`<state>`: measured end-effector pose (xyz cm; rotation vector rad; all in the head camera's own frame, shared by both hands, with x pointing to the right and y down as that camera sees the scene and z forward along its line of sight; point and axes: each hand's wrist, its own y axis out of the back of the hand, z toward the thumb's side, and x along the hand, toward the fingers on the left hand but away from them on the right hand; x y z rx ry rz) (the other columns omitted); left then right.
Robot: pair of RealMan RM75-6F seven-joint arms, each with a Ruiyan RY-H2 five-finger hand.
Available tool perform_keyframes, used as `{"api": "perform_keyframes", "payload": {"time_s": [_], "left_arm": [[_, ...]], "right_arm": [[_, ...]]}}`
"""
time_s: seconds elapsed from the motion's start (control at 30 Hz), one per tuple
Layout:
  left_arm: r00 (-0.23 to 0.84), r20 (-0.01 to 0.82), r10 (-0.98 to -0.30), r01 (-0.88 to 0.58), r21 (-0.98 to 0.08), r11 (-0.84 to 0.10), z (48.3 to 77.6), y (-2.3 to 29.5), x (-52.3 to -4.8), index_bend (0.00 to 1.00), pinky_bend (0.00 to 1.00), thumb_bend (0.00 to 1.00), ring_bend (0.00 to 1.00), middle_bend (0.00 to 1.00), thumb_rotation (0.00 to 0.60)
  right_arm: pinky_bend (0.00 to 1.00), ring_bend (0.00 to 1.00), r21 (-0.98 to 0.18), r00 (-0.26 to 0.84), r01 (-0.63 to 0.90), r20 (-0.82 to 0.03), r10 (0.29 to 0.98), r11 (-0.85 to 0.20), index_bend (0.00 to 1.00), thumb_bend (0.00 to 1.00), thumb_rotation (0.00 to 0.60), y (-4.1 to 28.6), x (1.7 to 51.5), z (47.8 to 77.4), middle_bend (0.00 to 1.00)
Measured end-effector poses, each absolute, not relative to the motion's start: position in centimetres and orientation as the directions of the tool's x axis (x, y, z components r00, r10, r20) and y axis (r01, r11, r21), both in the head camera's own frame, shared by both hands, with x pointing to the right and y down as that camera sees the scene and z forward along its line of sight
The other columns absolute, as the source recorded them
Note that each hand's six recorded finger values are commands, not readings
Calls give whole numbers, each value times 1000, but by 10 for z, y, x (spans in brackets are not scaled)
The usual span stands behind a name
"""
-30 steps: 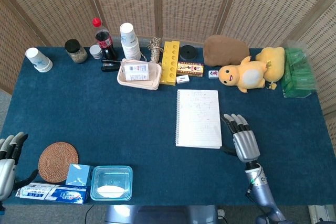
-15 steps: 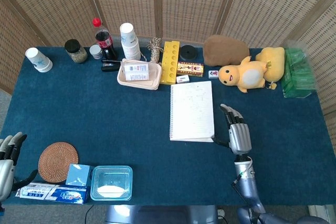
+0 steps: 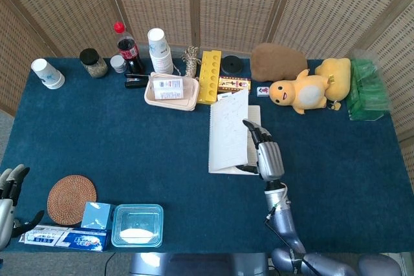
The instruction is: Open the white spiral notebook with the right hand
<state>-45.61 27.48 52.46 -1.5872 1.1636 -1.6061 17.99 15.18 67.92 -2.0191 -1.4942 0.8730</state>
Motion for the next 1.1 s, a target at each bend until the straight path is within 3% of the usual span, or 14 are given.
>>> {"api": "perform_keyframes", "payload": {"time_s": [0.43, 0.73, 1.1], "left_arm": [[-120, 463, -878, -182, -880, -439, 527, 280, -464, 99, 0, 201, 22, 65, 600], [-111, 463, -879, -186, -879, -439, 529, 279, -464, 100, 0, 201, 22, 65, 600], [-125, 466, -876, -185, -878, -441, 527, 285, -470, 103, 0, 200, 22, 65, 600]], "right_arm": [[214, 152, -597, 363, 671, -252, 897, -440, 72, 103, 600, 139, 104, 638, 175], [214, 140, -571, 413, 662, -264, 872, -486, 49, 103, 600, 129, 88, 611, 157], [213, 139, -585, 446, 623, -281, 850, -520, 36, 103, 600, 129, 74, 607, 148]]}}
